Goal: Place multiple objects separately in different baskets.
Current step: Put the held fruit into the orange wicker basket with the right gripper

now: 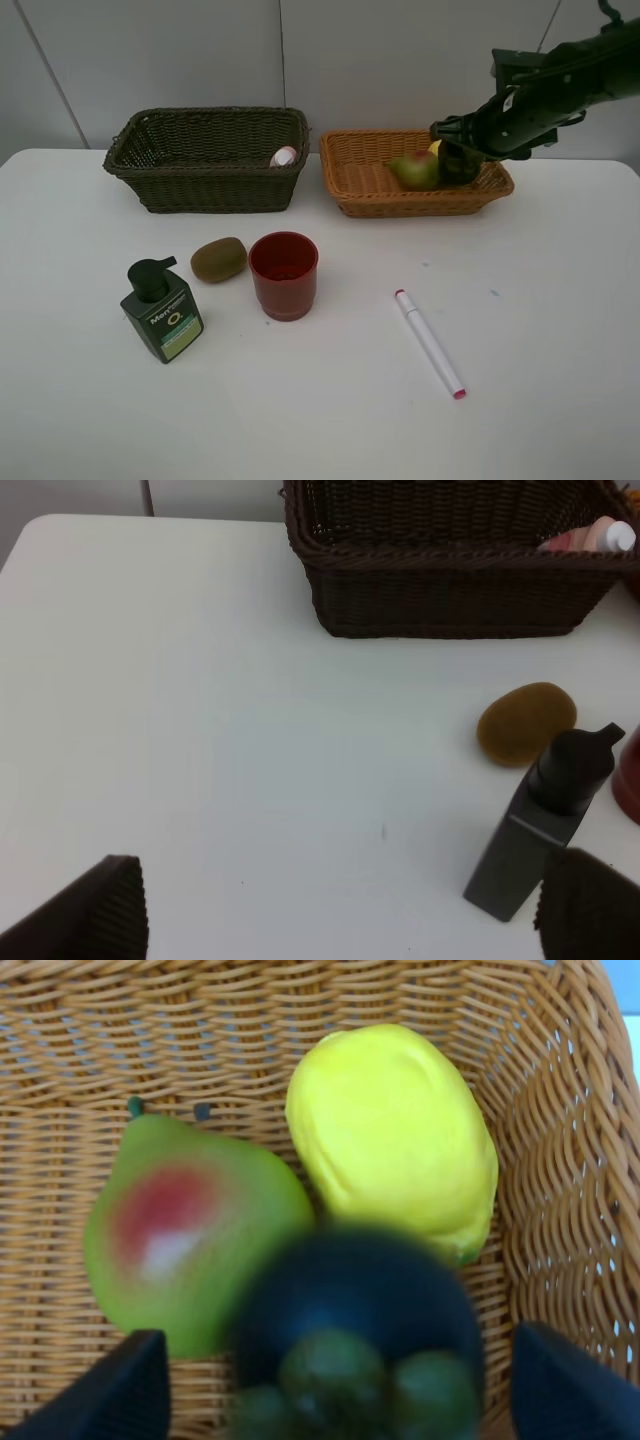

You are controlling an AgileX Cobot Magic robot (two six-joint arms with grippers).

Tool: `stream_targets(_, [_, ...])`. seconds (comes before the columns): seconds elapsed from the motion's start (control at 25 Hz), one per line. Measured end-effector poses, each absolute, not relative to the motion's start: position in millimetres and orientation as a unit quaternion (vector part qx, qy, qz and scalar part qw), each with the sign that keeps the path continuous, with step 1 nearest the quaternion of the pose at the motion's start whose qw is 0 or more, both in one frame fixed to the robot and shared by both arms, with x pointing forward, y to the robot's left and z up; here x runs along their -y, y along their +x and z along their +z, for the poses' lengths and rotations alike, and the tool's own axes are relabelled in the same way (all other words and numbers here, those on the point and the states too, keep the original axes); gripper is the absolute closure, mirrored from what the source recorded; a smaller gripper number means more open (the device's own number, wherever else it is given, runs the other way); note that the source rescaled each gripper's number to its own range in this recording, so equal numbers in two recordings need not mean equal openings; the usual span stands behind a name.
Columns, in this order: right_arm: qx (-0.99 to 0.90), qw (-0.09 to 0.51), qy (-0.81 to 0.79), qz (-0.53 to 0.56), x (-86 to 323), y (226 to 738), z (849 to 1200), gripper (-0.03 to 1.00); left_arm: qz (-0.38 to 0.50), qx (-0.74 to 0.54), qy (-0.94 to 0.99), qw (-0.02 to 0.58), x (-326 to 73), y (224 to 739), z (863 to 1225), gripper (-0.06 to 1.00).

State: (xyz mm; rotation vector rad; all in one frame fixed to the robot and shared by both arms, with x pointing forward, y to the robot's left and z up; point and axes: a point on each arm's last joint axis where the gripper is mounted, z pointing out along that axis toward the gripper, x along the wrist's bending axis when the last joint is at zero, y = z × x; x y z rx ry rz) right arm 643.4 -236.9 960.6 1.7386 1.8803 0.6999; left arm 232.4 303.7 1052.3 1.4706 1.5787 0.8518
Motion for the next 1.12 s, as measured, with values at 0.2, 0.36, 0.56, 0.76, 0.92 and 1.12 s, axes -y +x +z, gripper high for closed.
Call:
stream_targets(0.2, [-0.687,0.242,0.635,0.257,236.8,643.6,960.8,0.21,0.337,-0.624,0.581,0.4,-303.7,232.4,1052.3,-0.06])
stream_targets(0.36, [-0.687,0.242,0.635,0.258,236.8,643.7,960.9,0.21,0.337,-0.624,0.581,0.4,-303.7,232.4,1052.3,-0.06])
stream_targets(0.56, [-0.687,0.242,0.635,0.258,236.8,643.7,960.9,0.21,0.337,-0.624,0.581,0.4,-303.7,232.4,1052.3,-0.06])
stream_targets(0.76, [-0.687,0.242,0.635,0.258,236.8,643.7,960.9,0.21,0.337,-0.624,0.581,0.4,-303.7,232.4,1052.3,-0.06])
stream_targets(0.92, [-0.689,0.237,0.638,0.248,237.6,642.1,960.0,0.21,0.337,-0.624,0.581,0.4,-303.7,232.4,1052.3,-0.06])
stream_targets(1.12, [-0.687,0.239,0.642,0.241,239.8,635.6,974.7,0.21,0.337,-0.624,0.581,0.4,-303.7,232.4,1052.3,-0.06])
